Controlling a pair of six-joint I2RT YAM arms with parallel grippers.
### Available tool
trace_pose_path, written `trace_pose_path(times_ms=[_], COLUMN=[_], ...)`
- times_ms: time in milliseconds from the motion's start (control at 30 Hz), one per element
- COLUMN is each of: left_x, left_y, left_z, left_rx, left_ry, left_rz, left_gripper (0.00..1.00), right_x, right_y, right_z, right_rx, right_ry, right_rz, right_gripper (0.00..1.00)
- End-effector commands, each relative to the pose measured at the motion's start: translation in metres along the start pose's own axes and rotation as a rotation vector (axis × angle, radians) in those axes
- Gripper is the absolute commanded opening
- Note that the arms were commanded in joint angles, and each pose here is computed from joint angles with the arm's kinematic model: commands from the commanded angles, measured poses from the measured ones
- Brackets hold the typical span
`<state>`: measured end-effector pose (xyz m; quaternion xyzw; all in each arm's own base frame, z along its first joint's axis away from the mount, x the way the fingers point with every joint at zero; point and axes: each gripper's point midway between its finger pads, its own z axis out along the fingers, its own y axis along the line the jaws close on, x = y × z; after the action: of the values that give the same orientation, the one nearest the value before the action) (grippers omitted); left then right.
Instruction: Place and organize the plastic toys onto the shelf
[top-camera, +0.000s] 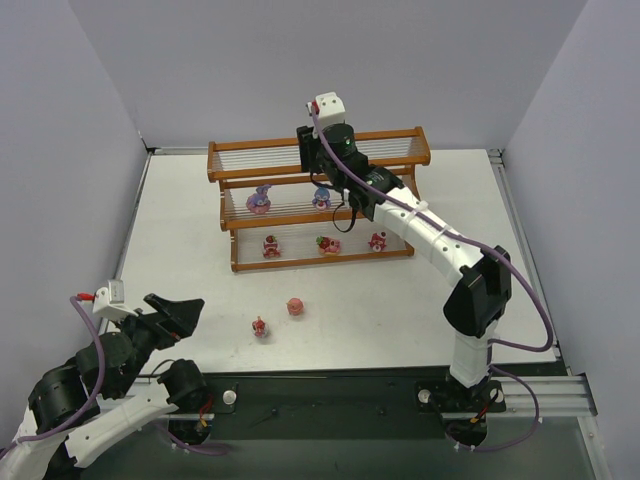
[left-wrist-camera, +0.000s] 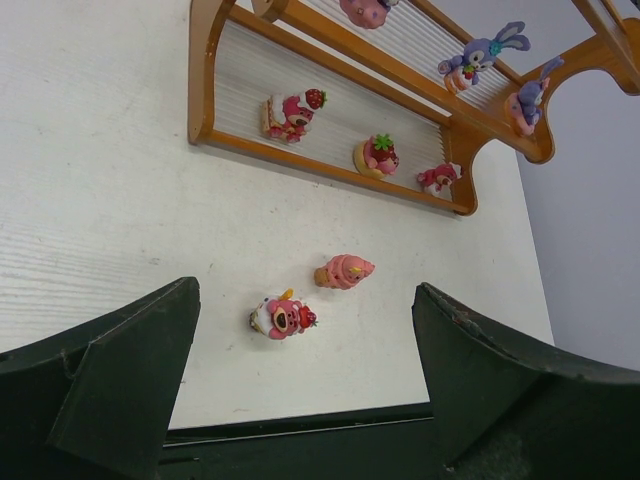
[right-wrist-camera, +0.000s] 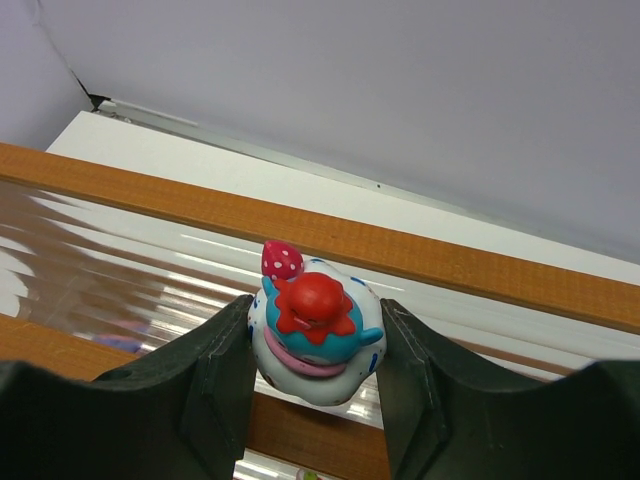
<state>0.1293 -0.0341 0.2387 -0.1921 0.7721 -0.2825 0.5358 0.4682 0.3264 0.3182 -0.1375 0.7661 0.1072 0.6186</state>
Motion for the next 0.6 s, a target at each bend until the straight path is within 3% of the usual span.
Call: trace_pose_path(times_ms=[0,133,300,567], left_x=[-0.012,-0.012,-0.012,-0.012], left_y=[-0.004,-0.004,-0.003,-0.003], left_z=[-0.007,-0.007,-0.007,-0.008], left_rx=[0.027,0.03,0.03,0.032], left_ry=[-0.022,-0.023,-0.022,-0.025], left_rz=[-0.031,-0.033,-0.034,-0.039], left_gripper=[0.97,0.97,0.97,0.97], right_x=[0.002,0.011,0.011,0.01], right_y=[-0.003,-0.002,-0.004,-0.007], right_z=[0.005,0.003,0.002,0.001], right_rx=[0.034,0.032,0.039,0.055], right_ry=[0.025,0.058,0.056,0.052], right_rz=[-0.01,-0.017,-0.013,-0.002], right_gripper=[0.0,0.03,0.22,0.43])
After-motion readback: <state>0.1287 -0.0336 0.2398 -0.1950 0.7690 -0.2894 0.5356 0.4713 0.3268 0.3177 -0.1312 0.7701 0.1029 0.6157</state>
